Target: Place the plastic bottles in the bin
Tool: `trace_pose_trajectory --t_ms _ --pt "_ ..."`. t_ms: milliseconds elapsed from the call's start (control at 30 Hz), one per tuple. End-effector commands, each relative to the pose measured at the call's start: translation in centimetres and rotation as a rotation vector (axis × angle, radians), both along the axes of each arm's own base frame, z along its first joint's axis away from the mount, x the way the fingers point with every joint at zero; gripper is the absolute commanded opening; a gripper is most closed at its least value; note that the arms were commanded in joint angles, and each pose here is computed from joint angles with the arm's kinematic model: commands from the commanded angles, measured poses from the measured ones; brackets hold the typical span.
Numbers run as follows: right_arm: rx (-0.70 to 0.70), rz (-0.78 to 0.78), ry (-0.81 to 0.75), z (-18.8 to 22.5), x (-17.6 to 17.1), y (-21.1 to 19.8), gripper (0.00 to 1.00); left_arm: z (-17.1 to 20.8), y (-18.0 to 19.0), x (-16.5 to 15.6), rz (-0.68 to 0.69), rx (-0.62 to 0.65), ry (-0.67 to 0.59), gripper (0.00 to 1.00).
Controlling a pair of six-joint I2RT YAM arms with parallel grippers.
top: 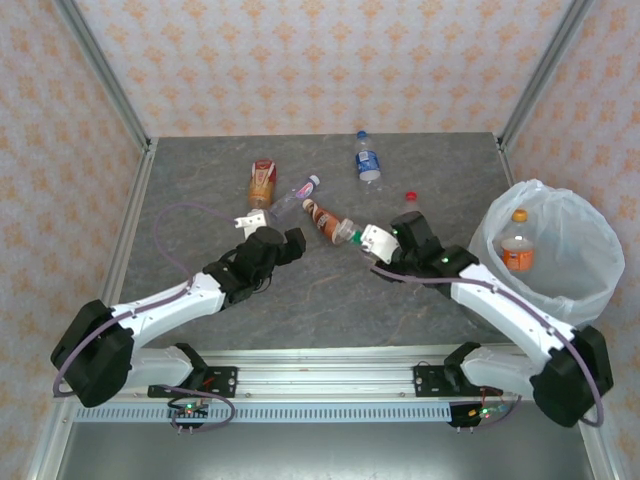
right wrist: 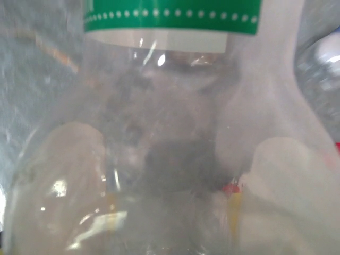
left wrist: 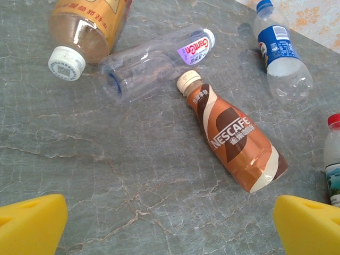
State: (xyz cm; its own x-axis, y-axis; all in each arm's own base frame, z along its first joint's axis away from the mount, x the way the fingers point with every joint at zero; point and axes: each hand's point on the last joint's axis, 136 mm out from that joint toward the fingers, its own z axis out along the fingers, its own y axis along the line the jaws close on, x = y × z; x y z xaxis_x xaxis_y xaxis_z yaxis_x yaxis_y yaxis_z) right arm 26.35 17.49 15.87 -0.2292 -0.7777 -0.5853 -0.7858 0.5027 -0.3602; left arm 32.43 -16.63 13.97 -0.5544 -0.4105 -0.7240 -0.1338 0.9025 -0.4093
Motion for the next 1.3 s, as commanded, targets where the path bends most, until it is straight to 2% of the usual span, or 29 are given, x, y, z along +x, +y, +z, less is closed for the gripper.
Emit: trace_pose_trajectory --t_ms 0,100,267,533,733,1000,1267 --pt "0.219 -0.039 -0.180 5.3 1.3 1.5 0.41 0.9 -0.1 0.7 0.021 -0.025 -0.008 1.00" --pt "0.313 -0.090 -0.288 8.4 1.9 1.1 0.42 1.0 -0.6 0.9 0.008 -0.032 -0.006 1.00" --pt "0.394 -0.165 -0.384 11.7 2.2 0.0 0.42 1.0 -1.5 1.1 -0.029 -0.041 0.010 1.00" --pt "0.499 -0.420 -0.409 16.7 3.0 -3.3 0.42 1.2 -1.6 1.0 -0.031 -0.050 0.010 1.00" --pt "0.481 -0.586 -0.479 20.2 2.6 -6.9 0.42 1.2 -1.7 1.1 -0.034 -0.050 0.008 1.00" --pt "0.369 -0.784 -0.585 24.7 1.0 -12.5 0.43 1.0 -2.4 1.4 -0.057 -0.065 0.011 1.00" --pt "0.292 -0.996 -0.631 25.2 -0.7 -19.3 0.43 1.3 -2.8 1.6 -0.075 -0.057 0.007 1.00"
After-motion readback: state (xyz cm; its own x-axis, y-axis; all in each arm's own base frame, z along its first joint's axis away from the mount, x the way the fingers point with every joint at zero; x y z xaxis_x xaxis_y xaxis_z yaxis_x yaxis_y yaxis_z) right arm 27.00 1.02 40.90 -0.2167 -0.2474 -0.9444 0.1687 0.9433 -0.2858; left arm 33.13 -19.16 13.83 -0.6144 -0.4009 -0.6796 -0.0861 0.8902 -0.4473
